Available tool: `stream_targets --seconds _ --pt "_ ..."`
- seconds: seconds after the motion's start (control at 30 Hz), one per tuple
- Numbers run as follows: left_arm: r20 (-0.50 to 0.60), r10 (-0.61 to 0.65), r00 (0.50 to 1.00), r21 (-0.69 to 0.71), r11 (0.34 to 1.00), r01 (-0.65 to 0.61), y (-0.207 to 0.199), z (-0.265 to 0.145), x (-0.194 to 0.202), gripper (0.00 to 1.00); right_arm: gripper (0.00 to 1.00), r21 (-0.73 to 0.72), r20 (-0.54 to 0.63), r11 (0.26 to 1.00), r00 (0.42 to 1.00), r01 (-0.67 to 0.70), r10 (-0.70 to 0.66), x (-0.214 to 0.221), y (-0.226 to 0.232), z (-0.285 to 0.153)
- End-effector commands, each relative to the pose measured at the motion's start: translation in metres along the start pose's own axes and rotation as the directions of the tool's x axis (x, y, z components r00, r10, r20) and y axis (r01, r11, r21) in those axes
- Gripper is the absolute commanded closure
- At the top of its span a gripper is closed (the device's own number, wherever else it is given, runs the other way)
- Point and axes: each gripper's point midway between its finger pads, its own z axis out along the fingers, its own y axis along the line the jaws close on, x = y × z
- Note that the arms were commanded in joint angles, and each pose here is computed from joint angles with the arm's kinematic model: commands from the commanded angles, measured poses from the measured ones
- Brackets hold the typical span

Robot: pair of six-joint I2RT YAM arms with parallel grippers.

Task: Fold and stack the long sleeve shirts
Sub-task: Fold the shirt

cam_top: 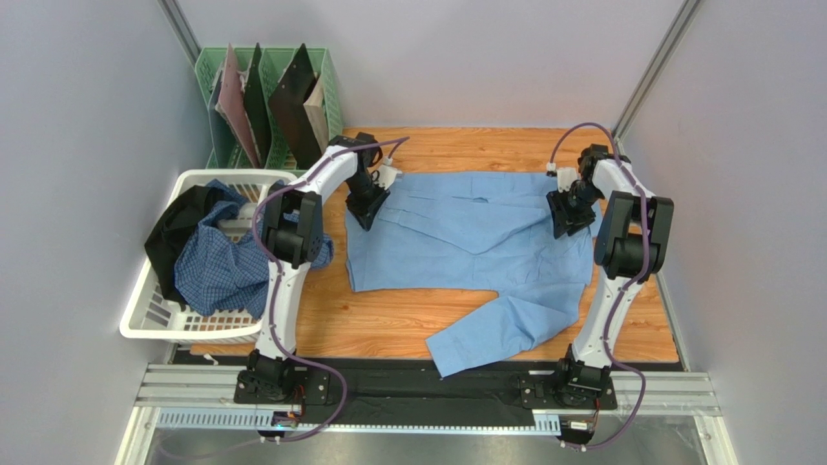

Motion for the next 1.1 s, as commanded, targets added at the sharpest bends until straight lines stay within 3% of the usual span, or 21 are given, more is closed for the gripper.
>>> stream_targets --seconds 0.0,0.07,0.2,0.23,0.27,0.33,0.37,0.43,0.53,0.63,0.7,0.8,0.87,0.9,1.0,1.07 --pt "0.015 -0.02 1.0 -0.026 0.999 0.02 0.038 -0.015 -0.016 0.75 0.52 0.059 0.085 0.998 0.996 -0.005 0.0 -0.046 -0.023 0.014" --pt "0.005 -0.014 1.0 -0.05 0.999 0.015 0.052 -0.01 -0.02 0.75 0.51 0.074 0.147 0.997 0.989 -0.003 -0.008 -0.07 -0.029 0.002" --pt "0.097 0.045 0.994 -0.101 0.994 -0.035 0.059 -0.041 -0.033 0.69 0.45 -0.004 0.161 0.999 0.986 0.049 -0.048 -0.068 -0.01 -0.03" --pt "0.15 0.066 0.987 -0.035 0.998 -0.062 0.042 -0.05 -0.037 0.63 0.43 -0.019 0.175 0.997 0.982 0.076 -0.071 -0.063 -0.004 -0.041" --pt "0.205 0.096 0.974 -0.023 0.995 -0.094 0.025 -0.072 -0.031 0.6 0.41 -0.021 0.262 0.994 0.96 0.11 -0.101 -0.063 0.006 -0.08" --pt "0.302 0.171 0.938 0.024 0.982 -0.187 -0.009 -0.09 -0.033 0.53 0.37 -0.053 0.267 0.981 0.949 0.189 -0.169 -0.03 0.024 -0.095" --pt "0.305 0.208 0.929 0.016 0.975 -0.223 -0.027 -0.1 -0.014 0.52 0.37 -0.038 0.303 0.973 0.93 0.228 -0.206 -0.019 0.036 -0.117" --pt "0.356 0.294 0.887 0.062 0.94 -0.336 -0.068 -0.103 -0.006 0.5 0.38 -0.114 0.247 0.948 0.933 0.297 -0.262 0.024 0.064 -0.109" --pt "0.425 0.298 0.854 0.15 0.908 -0.392 -0.118 -0.107 0.021 0.49 0.38 -0.18 0.224 0.916 0.922 0.358 -0.317 0.062 0.103 -0.1" --pt "0.437 0.232 0.869 0.275 0.885 -0.375 -0.159 -0.084 0.052 0.49 0.38 -0.15 0.248 0.886 0.884 0.44 -0.397 0.069 0.135 -0.087" --pt "0.498 0.128 0.858 0.33 0.887 -0.324 -0.177 -0.088 0.047 0.48 0.35 -0.087 0.287 0.851 0.831 0.519 -0.477 0.06 0.149 -0.086" --pt "0.556 -0.018 0.831 0.422 0.867 -0.264 -0.187 -0.102 0.056 0.46 0.26 -0.024 0.326 0.692 0.66 0.722 -0.677 0.05 0.206 -0.079" --pt "0.594 -0.028 0.804 0.413 0.868 -0.275 -0.184 -0.112 0.063 0.44 0.19 0.024 0.351 0.588 0.544 0.809 -0.763 0.044 0.229 -0.074" --pt "0.609 -0.007 0.793 0.389 0.874 -0.292 -0.184 -0.117 0.066 0.44 0.18 0.024 0.353 0.5 0.461 0.866 -0.814 0.046 0.254 -0.069" --pt "0.612 -0.032 0.79 0.383 0.886 -0.261 -0.172 -0.127 0.07 0.43 0.17 0.011 0.325 0.326 0.305 0.945 -0.895 0.054 0.294 -0.046" --pt "0.617 -0.075 0.783 0.387 0.896 -0.219 -0.158 -0.133 0.071 0.42 0.17 0.012 0.308 0.259 0.243 0.966 -0.92 0.055 0.308 -0.034"
